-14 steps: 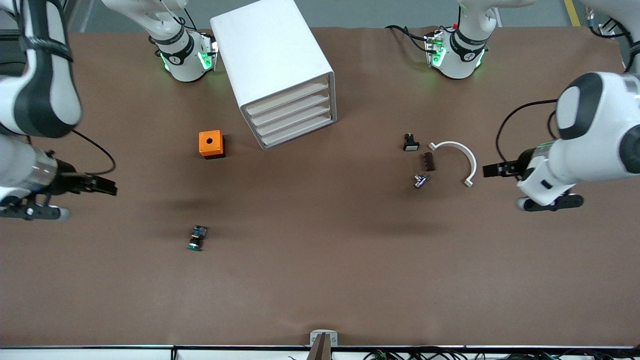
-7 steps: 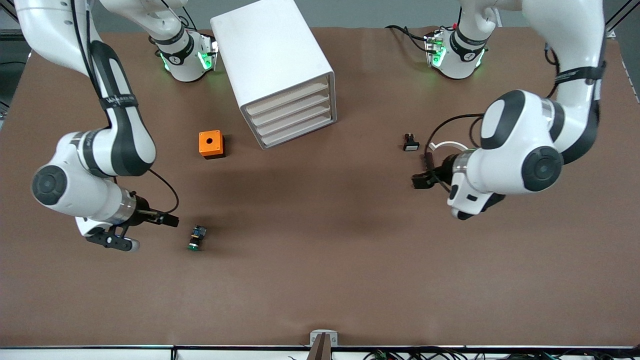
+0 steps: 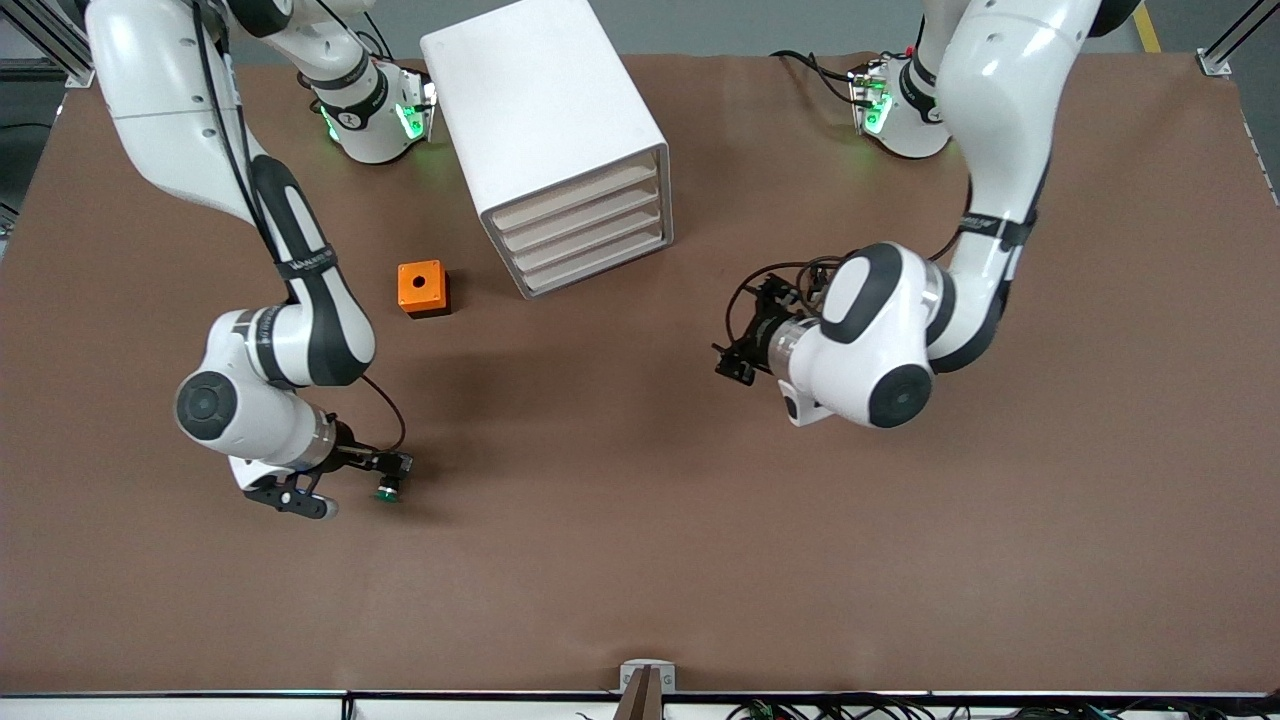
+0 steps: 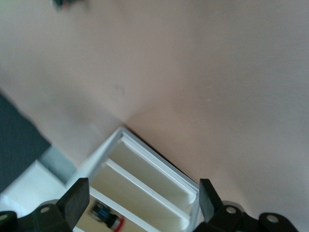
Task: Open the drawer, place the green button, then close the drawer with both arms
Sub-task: 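Grasp the green button with the right gripper while the left gripper grasps the drawer, then open the drawer with the left gripper while the right gripper lifts the button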
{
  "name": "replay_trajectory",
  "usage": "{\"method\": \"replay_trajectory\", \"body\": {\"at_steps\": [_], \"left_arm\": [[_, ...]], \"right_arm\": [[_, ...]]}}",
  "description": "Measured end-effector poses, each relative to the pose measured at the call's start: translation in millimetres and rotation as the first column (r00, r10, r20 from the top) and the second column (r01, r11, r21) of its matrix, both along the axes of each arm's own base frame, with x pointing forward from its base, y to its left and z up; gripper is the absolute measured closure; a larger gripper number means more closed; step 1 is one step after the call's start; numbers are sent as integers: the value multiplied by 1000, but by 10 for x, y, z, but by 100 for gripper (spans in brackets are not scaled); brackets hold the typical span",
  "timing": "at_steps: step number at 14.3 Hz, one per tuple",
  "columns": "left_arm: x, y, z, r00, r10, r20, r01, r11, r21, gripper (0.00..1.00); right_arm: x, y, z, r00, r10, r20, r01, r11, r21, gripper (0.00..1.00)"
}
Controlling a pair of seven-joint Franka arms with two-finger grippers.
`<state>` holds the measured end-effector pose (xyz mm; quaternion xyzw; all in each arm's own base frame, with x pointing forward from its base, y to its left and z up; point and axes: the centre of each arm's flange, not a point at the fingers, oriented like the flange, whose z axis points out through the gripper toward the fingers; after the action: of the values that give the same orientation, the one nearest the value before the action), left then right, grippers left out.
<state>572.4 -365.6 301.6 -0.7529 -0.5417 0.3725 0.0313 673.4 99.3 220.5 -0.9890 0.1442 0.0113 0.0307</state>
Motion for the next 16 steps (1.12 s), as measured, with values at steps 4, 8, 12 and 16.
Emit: {"method": "replay_trajectory", "body": {"at_steps": [4,8,12,16], "left_arm": [[-254,-372,-645,954,184,-236,-152,977,150,0],[-649,-667,-1172,853,267,-448,-156,950,270,0],[-925,-859,-1359,774,293,-560,-118,937,328,1],[-1121,-1032,-1500,738,290,-609,-100,940,327,18]], "right_arm": [[-32,181,-259,1000,-10,3,10,1000,-8,0],[-40,134,-376,1000,4,0,-4,999,-34,12],[-39,130,-376,1000,14,1,-14,999,-45,41],[-48,178,-375,1000,-30,-1,30,999,-46,66]]}}
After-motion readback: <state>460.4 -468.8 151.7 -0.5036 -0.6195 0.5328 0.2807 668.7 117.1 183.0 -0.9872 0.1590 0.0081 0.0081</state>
